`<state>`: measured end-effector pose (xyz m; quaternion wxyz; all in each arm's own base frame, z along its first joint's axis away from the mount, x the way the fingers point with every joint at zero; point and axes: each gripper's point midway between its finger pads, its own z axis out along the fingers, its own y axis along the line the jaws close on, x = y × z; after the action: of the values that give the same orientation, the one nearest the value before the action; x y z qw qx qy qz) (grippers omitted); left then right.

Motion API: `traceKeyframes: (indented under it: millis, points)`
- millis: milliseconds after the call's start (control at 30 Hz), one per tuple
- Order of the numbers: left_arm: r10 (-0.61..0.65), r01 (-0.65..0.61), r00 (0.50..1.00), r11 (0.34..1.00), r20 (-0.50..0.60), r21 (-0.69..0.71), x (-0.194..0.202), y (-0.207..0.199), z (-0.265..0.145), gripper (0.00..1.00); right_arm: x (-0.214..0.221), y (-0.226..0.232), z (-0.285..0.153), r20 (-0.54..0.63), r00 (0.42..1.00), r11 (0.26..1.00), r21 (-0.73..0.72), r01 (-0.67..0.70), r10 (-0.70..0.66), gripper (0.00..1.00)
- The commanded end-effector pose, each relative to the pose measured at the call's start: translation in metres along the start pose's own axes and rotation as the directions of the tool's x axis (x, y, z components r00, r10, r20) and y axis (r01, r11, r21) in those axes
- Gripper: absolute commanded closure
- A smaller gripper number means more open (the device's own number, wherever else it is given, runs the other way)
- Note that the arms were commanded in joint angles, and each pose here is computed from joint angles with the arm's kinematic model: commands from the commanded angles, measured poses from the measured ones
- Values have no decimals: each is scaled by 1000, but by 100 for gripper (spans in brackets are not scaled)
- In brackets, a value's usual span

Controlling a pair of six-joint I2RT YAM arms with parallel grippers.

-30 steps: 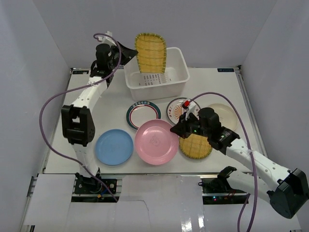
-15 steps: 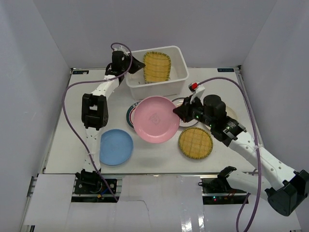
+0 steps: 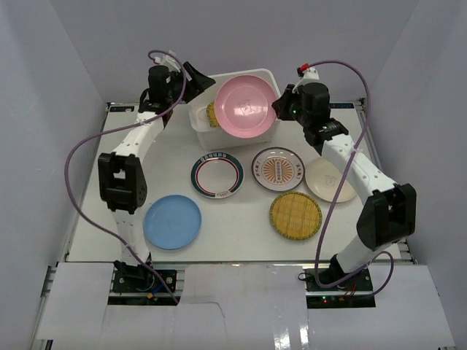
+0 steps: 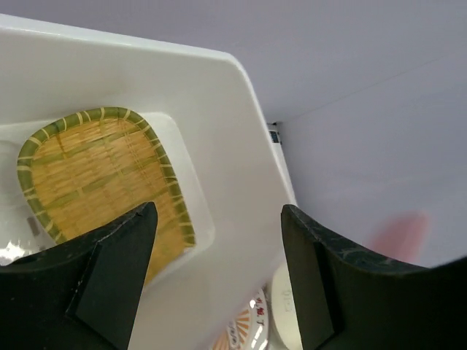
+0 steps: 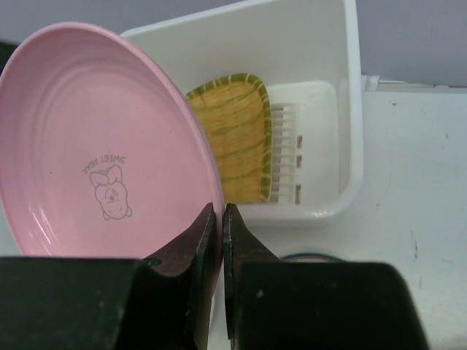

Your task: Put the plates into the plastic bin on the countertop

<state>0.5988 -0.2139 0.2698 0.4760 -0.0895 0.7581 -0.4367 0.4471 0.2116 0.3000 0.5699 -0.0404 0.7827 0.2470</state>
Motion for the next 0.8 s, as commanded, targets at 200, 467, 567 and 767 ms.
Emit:
traceKeyframes:
  millis: [200, 467, 567, 767]
  points:
    - [107, -39, 979, 933, 171, -358, 4, 9, -190, 29, -56, -5, 119, 148, 988, 998, 30, -58, 53, 92]
    - [-14, 26, 1000, 608, 22, -794, 116, 113, -312, 29, -17, -24, 172, 68, 998, 994, 103, -24, 17, 92]
    - [-124, 53, 992, 481, -8, -875, 154, 131, -348, 25, -5, -22, 174, 53, 999, 995, 103, -9, 3, 92]
    - [-252, 60, 967, 393, -45, -917, 204, 146, -377, 20, -7, -6, 175, 37, 999, 999, 43, 8, -10, 54]
